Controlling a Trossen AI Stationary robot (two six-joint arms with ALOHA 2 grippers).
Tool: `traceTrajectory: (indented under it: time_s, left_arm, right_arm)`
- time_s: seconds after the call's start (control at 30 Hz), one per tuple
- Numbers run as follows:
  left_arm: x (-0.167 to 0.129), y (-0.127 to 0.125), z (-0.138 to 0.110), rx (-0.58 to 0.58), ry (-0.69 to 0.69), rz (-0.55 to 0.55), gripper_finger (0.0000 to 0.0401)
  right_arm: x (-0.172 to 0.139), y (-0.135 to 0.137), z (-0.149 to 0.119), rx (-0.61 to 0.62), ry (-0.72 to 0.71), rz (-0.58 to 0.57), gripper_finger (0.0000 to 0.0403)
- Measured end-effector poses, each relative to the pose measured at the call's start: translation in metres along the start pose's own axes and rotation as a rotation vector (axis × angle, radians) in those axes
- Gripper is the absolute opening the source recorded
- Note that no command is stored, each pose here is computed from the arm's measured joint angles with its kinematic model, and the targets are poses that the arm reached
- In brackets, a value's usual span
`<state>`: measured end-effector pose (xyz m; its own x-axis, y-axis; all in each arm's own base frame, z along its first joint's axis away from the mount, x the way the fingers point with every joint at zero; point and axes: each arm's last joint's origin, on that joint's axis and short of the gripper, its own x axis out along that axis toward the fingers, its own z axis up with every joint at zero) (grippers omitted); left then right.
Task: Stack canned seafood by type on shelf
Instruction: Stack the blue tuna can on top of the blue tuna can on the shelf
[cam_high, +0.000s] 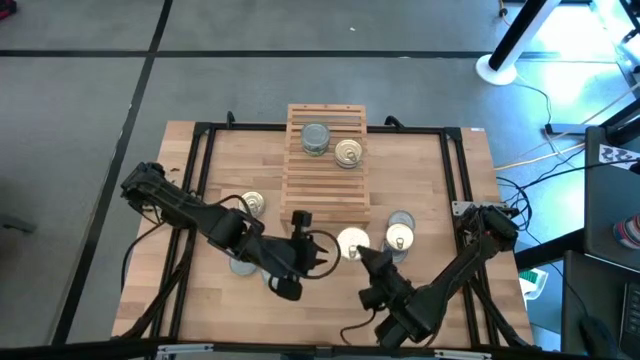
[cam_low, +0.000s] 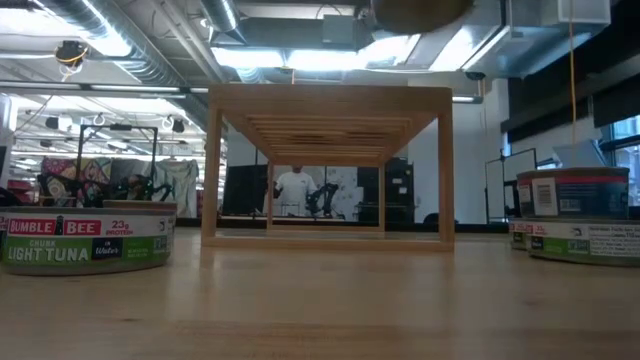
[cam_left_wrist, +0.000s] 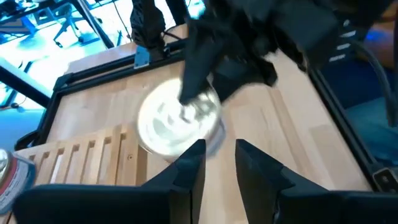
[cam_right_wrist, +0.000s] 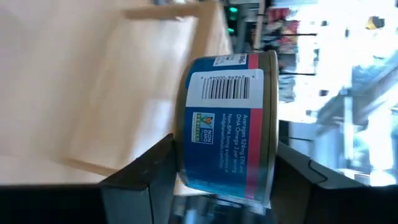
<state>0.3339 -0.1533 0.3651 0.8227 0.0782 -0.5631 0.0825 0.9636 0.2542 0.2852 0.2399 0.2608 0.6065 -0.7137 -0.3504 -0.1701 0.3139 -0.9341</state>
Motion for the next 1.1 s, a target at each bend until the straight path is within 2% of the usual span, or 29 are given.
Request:
traceTrajectory:
  time_s: [0.07,0.3,0.43,0.63,0.9,1.0,1.1]
  left_arm:
    - [0.001,0.002,0.0,0.005,0.003,0.009,0.0076]
    - [0.005,0.012,0.0,0.043,0.009,0.038,0.0059]
    - [0.01,0.024,-0.001,0.079,0.023,0.08,0.0046]
    - [0.018,0.051,-0.002,0.101,0.05,0.14,0.0022]
    - [0.028,0.091,-0.007,0.092,0.093,0.224,0.0002]
    - [0.031,0.103,-0.009,0.069,0.104,0.25,0.0004]
    - [0.032,0.111,-0.011,0.056,0.112,0.268,0.0002]
  right_arm:
    - [0.005,-0.009,-0.003,-0.014,0.032,-0.026,0.0193]
    - [0.04,-0.049,-0.018,0.066,0.123,-0.065,0.0195]
    - [0.06,-0.083,-0.036,0.106,0.183,-0.105,0.0194]
    - [0.087,-0.116,-0.073,0.167,0.299,-0.119,0.0196]
    - [0.105,-0.119,-0.14,0.187,0.426,-0.145,0.0196]
    - [0.107,-0.118,-0.156,0.271,0.42,-0.078,0.0197]
    - [0.107,-0.118,-0.164,0.367,0.338,0.01,0.0197]
